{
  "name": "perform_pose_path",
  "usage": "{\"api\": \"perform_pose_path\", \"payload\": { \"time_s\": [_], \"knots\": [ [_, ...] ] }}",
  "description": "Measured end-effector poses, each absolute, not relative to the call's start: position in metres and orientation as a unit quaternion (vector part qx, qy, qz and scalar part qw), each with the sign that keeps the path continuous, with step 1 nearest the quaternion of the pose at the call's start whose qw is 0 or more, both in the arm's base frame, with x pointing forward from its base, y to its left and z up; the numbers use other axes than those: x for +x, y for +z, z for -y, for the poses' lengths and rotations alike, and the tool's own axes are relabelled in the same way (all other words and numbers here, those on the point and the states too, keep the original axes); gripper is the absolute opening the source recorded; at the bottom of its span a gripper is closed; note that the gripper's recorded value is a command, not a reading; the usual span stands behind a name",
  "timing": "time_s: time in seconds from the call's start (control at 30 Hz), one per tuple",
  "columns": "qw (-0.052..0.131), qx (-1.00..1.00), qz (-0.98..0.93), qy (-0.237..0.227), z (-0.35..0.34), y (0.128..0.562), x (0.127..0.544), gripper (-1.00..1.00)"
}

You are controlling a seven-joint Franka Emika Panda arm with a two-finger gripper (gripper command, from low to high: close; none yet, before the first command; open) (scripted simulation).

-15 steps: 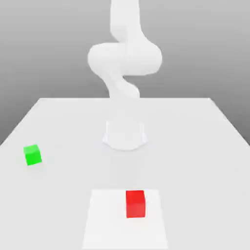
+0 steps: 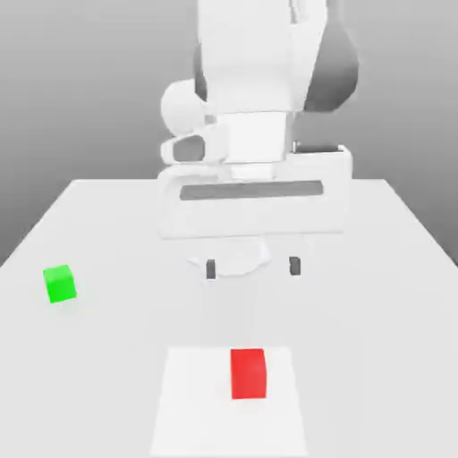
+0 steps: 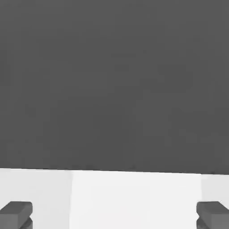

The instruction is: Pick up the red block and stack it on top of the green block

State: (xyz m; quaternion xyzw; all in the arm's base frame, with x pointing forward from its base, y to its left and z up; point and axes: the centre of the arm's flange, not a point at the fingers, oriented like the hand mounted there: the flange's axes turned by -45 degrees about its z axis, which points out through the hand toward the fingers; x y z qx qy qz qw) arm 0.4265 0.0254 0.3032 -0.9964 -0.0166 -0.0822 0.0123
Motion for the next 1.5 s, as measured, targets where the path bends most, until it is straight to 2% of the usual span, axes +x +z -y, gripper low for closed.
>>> {"api": "perform_pose_path", "payload": {
  "time_s": [0.13,0.33,0.37,0.6,0.8,1.0,1.2,1.5],
  "knots": [
    [0.003,-1.000,0.022,-0.015,-0.028,0.224,0.393,0.00],
    [0.000,-1.000,0.023,0.000,-0.028,0.158,0.386,0.00],
    [0.000,-1.000,0.023,0.000,-0.028,0.149,0.385,-1.00],
    [0.000,-1.000,0.023,0.000,-0.028,0.147,0.385,-1.00],
    [0.000,-1.000,0.023,0.000,-0.028,0.200,0.385,-1.00],
    [-0.011,-0.982,-0.187,-0.005,0.105,0.226,0.366,-1.00],
    [-0.015,-0.920,-0.392,-0.007,0.217,0.241,0.306,-1.00],
    [-0.002,-0.735,-0.678,-0.001,0.330,0.247,0.146,-1.00]
  ]
}}
